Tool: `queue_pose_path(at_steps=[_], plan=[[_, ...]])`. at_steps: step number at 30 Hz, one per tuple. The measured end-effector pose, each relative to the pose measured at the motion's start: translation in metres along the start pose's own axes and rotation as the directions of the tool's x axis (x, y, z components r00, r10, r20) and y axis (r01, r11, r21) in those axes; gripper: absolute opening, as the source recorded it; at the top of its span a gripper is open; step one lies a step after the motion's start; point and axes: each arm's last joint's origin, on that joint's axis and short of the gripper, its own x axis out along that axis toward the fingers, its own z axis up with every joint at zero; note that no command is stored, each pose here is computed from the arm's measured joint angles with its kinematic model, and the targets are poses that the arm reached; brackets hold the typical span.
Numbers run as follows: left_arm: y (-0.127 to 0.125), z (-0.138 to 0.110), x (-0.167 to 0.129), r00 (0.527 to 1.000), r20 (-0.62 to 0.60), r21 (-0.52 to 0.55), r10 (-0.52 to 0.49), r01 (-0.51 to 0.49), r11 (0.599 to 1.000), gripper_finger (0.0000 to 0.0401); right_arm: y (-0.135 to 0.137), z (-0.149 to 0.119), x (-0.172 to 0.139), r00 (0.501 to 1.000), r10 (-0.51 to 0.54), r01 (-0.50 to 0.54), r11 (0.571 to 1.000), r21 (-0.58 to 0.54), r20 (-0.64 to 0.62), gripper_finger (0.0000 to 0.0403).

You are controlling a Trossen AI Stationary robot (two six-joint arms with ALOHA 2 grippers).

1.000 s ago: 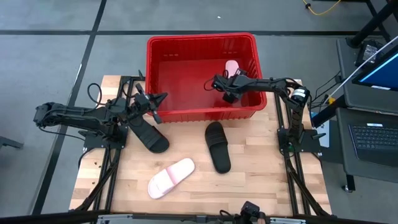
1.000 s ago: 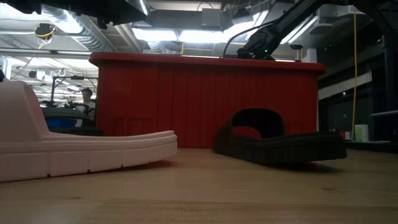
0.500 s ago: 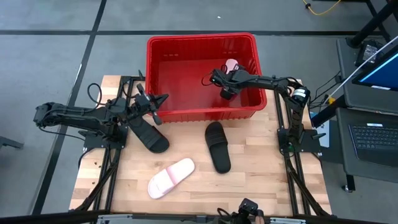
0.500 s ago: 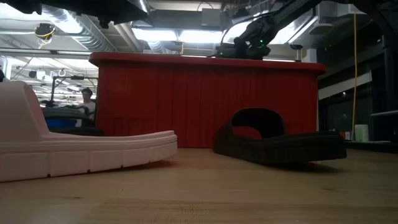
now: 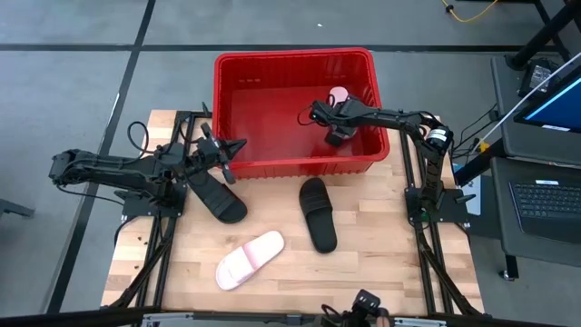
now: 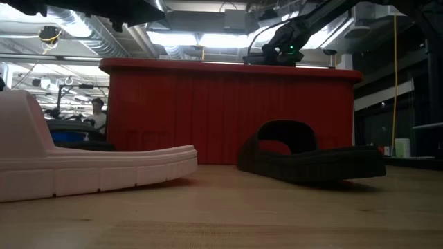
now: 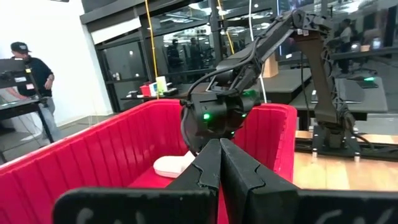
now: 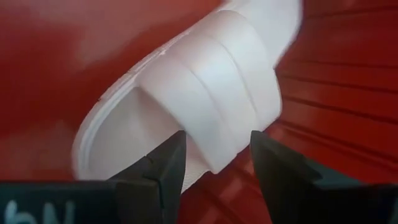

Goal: Pick and place slides into bin
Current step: Put the right pink slipper into the red bin, then put the pink slipper into the red bin

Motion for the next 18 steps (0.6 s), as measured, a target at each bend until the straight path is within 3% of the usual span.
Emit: queue_pose_path(at_steps=[12,18], plan=[[-0.001,0.0,0.0,1.0,0.003,-0.03,-0.019,0.019,0.999,0.0002,0.002,-0.001,0.0,0.998,0.065,-0.065,0.998,0.015,-0.007,0.0179],[-0.001,0.0,0.0,1.0,0.003,-0.029,-0.018,0.019,0.999,0.0002,-0.011,0.005,-0.017,0.998,0.066,-0.065,0.997,0.035,-0.014,0.0179]])
